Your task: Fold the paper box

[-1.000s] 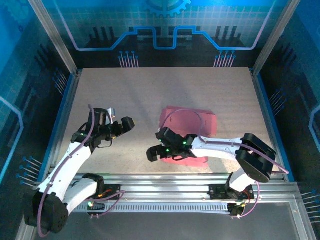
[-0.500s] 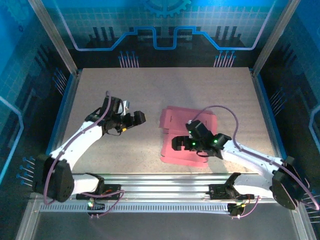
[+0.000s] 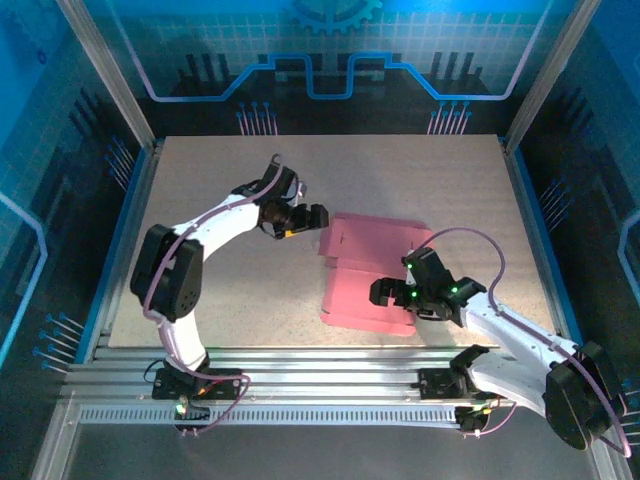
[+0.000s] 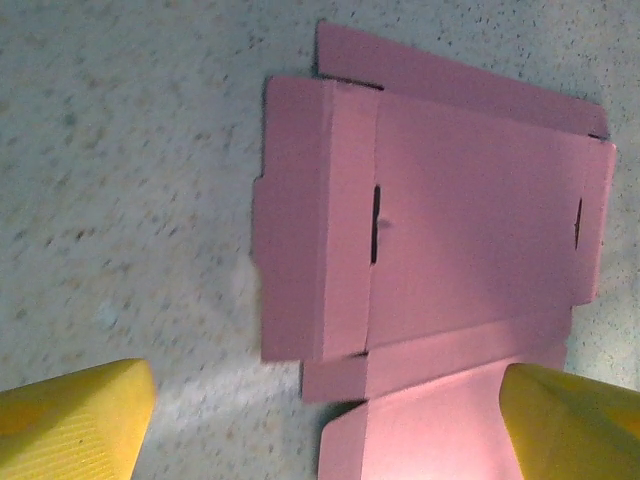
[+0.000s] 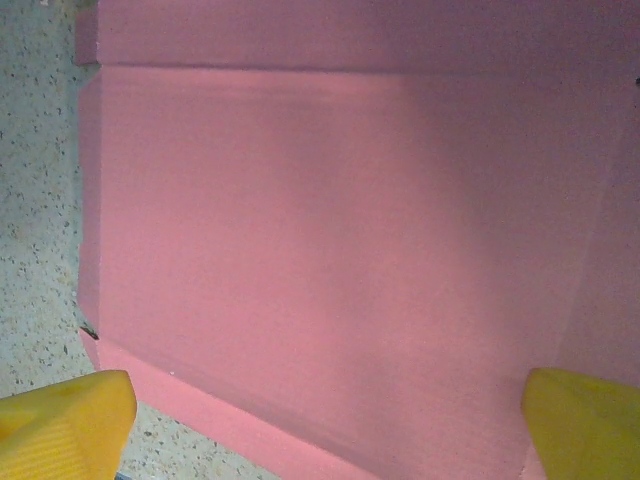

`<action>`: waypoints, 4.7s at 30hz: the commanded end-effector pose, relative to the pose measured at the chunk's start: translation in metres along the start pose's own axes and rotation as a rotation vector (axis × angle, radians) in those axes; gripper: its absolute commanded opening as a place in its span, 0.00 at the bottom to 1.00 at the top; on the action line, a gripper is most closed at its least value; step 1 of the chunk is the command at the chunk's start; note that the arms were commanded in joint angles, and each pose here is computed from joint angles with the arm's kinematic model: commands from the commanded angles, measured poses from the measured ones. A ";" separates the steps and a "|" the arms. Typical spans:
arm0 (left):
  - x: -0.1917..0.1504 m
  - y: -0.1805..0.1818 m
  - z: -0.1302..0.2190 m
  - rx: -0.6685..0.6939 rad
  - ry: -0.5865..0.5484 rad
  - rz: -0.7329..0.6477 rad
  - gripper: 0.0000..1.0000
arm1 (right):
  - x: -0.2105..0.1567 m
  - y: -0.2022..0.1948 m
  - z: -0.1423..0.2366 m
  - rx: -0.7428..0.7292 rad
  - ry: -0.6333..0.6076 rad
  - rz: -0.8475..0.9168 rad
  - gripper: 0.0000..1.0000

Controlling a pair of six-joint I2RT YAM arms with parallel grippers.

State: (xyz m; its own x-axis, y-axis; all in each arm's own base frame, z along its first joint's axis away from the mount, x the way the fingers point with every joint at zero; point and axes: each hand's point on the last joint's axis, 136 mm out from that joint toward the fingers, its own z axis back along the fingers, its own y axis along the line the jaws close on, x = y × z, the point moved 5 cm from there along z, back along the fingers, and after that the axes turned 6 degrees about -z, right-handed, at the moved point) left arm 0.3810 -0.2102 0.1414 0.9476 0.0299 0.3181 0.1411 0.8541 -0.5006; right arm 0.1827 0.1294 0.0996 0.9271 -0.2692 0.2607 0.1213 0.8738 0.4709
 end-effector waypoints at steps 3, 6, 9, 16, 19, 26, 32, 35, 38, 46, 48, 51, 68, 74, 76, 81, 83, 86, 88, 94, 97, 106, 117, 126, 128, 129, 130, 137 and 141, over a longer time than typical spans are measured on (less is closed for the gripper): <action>0.004 -0.014 -0.022 0.078 0.075 -0.104 0.89 | -0.005 -0.006 -0.008 0.019 0.030 -0.008 1.00; 0.010 -0.012 -0.033 0.131 0.082 -0.121 0.86 | -0.006 -0.008 -0.010 0.011 0.037 -0.008 1.00; 0.013 -0.013 -0.045 0.164 0.107 -0.143 0.85 | -0.007 -0.009 -0.012 0.013 0.043 -0.010 1.00; 0.013 -0.012 -0.064 0.260 0.142 -0.171 0.81 | -0.008 -0.011 -0.015 0.015 0.047 -0.012 1.00; 0.012 -0.013 -0.070 0.279 0.157 -0.175 0.81 | -0.008 -0.011 -0.015 0.020 0.047 -0.014 1.00; 0.008 -0.019 -0.081 0.289 0.182 -0.175 0.80 | -0.010 -0.013 -0.017 0.021 0.053 -0.012 1.00; 0.008 -0.014 -0.085 0.331 0.188 -0.154 0.80 | -0.012 -0.014 -0.018 0.020 0.055 -0.012 1.00; 0.007 -0.011 -0.086 0.347 0.192 -0.143 0.79 | -0.012 -0.014 -0.019 0.021 0.058 -0.014 1.00; 0.007 -0.011 -0.086 0.353 0.190 -0.136 0.78 | -0.012 -0.014 -0.019 0.023 0.057 -0.012 1.00; 0.006 -0.011 -0.092 0.329 0.203 -0.129 0.77 | -0.013 -0.015 -0.020 0.021 0.060 -0.014 1.00; 0.005 -0.010 -0.094 0.329 0.209 -0.127 0.77 | -0.013 -0.014 -0.020 0.023 0.061 -0.013 1.00; 0.004 -0.011 -0.096 0.322 0.213 -0.127 0.75 | -0.013 -0.015 -0.020 0.020 0.062 -0.013 1.00; -0.001 -0.010 -0.102 0.308 0.250 -0.135 0.68 | -0.013 -0.016 -0.021 0.021 0.062 -0.019 1.00; -0.002 -0.012 -0.102 0.288 0.261 -0.135 0.65 | -0.014 -0.016 -0.022 0.022 0.062 -0.017 1.00; -0.002 -0.012 -0.103 0.280 0.263 -0.137 0.64 | -0.014 -0.016 -0.022 0.021 0.063 -0.018 1.00; -0.004 -0.016 -0.104 0.245 0.277 -0.132 0.64 | -0.014 -0.016 -0.022 0.022 0.064 -0.019 1.00; -0.004 -0.017 -0.105 0.229 0.280 -0.126 0.63 | -0.014 -0.017 -0.023 0.021 0.064 -0.018 1.00; -0.004 -0.020 -0.105 0.206 0.283 -0.119 0.62 | -0.015 -0.017 -0.023 0.020 0.065 -0.020 1.00; -0.004 -0.022 -0.105 0.186 0.286 -0.119 0.62 | -0.015 -0.017 -0.023 0.020 0.065 -0.019 1.00; -0.004 -0.022 -0.104 0.176 0.289 -0.110 0.56 | -0.015 -0.018 -0.023 0.019 0.065 -0.021 1.00; -0.002 -0.022 -0.102 0.169 0.285 -0.102 0.52 | -0.016 -0.018 -0.024 0.019 0.067 -0.021 1.00; 0.001 -0.025 -0.095 0.113 0.272 -0.063 0.38 | -0.015 -0.017 -0.024 0.028 0.064 -0.025 1.00; 0.007 -0.021 -0.087 0.063 0.249 -0.022 0.22 | -0.015 -0.017 -0.023 0.027 0.062 -0.024 1.00; 0.009 -0.018 -0.081 0.039 0.230 -0.010 0.17 | -0.013 -0.014 -0.021 0.034 0.060 -0.022 1.00; 0.011 -0.017 -0.077 0.042 0.220 -0.010 0.17 | -0.012 -0.012 -0.019 0.041 0.057 -0.019 1.00; 0.011 -0.017 -0.076 0.045 0.217 -0.009 0.17 | -0.011 -0.011 -0.018 0.045 0.052 -0.017 1.00; 0.012 -0.016 -0.074 0.044 0.213 -0.007 0.17 | -0.010 -0.009 -0.016 0.053 0.048 -0.010 1.00; 0.022 -0.007 -0.047 0.014 0.153 0.027 0.17 | -0.001 0.013 0.010 0.156 -0.003 0.056 1.00; 0.027 0.000 -0.018 0.010 0.113 0.033 0.16 | 0.002 0.024 0.031 0.207 -0.044 0.101 1.00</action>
State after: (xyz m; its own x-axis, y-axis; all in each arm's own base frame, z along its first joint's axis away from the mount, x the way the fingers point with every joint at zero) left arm 0.4111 -0.2306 0.0994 0.9875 -0.0340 0.1540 0.1025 0.8807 -0.4624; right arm 0.1773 0.1369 0.1168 0.9206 -0.2290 0.3163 0.0008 0.8111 0.5849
